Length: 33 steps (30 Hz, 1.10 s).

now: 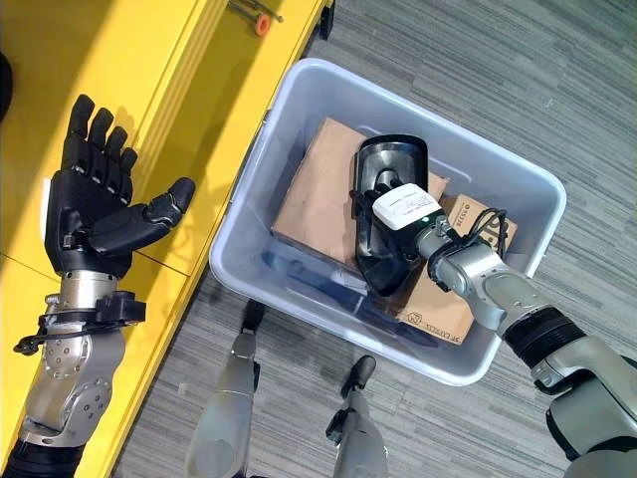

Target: Move parts from the plastic box to the shelf.

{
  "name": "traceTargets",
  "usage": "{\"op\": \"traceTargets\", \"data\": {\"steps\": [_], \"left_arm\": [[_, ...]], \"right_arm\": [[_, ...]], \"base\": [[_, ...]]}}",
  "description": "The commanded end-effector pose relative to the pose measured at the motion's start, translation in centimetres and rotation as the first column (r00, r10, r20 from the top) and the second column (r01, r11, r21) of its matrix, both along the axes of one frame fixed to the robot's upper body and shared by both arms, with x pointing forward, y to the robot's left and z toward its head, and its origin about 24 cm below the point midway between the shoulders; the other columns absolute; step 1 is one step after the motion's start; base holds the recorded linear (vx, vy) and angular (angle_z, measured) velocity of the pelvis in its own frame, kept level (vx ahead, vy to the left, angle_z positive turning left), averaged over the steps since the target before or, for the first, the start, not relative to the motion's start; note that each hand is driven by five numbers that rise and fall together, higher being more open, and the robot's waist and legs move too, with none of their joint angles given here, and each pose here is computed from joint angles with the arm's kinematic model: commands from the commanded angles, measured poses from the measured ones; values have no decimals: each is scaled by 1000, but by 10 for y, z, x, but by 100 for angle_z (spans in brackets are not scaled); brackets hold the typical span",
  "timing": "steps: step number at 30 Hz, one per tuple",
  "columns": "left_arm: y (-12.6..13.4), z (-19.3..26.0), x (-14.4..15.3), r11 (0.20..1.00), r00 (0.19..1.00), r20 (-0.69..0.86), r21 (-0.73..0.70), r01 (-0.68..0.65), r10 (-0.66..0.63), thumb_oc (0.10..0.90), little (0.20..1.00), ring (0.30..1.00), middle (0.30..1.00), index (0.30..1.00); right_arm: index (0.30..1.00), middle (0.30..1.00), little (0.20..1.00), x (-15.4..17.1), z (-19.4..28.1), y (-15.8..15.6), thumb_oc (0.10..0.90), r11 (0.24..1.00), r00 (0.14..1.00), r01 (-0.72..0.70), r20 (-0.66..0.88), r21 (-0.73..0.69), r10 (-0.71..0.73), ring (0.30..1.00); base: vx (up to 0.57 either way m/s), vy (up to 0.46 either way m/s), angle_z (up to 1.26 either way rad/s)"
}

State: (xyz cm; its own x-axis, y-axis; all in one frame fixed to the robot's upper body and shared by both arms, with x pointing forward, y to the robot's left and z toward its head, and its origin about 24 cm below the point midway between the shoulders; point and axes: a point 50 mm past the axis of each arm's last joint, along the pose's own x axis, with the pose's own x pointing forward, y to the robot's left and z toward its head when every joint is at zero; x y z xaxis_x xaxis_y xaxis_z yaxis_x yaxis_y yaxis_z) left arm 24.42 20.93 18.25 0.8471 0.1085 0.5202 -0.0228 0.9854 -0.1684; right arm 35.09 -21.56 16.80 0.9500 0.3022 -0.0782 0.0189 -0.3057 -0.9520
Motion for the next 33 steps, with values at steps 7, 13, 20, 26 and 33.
{"op": "traceTargets", "data": {"steps": [7,13,20,26,33], "left_arm": [[-4,37,-21,1000,965,262,6,15,-16,900,1000,1000,1000,1000],[-4,36,-21,1000,965,261,1,16,-16,900,1000,1000,1000,1000],[-3,37,-22,1000,963,269,-9,5,-2,900,1000,1000,1000,1000],[-4,36,-18,1000,965,262,-21,-8,14,900,1000,1000,1000,1000],[-5,31,-14,999,971,236,-31,-21,27,900,1000,1000,1000,1000]], "right_arm": [[1000,1000,1000,18,39,12,900,1000,994,-13,107,-4,13,1000],[1000,1000,1000,23,46,12,900,1000,993,2,119,-1,-2,1000],[1000,1000,1000,29,49,17,900,997,991,13,132,75,-23,1000],[1000,1000,1000,38,40,18,900,929,984,63,133,365,-119,1000],[1000,1000,1000,45,29,16,900,771,970,113,97,626,-221,1000]], "base": [[0,0,0],[0,0,0],[0,0,0],[0,0,0],[0,5,0]]}}
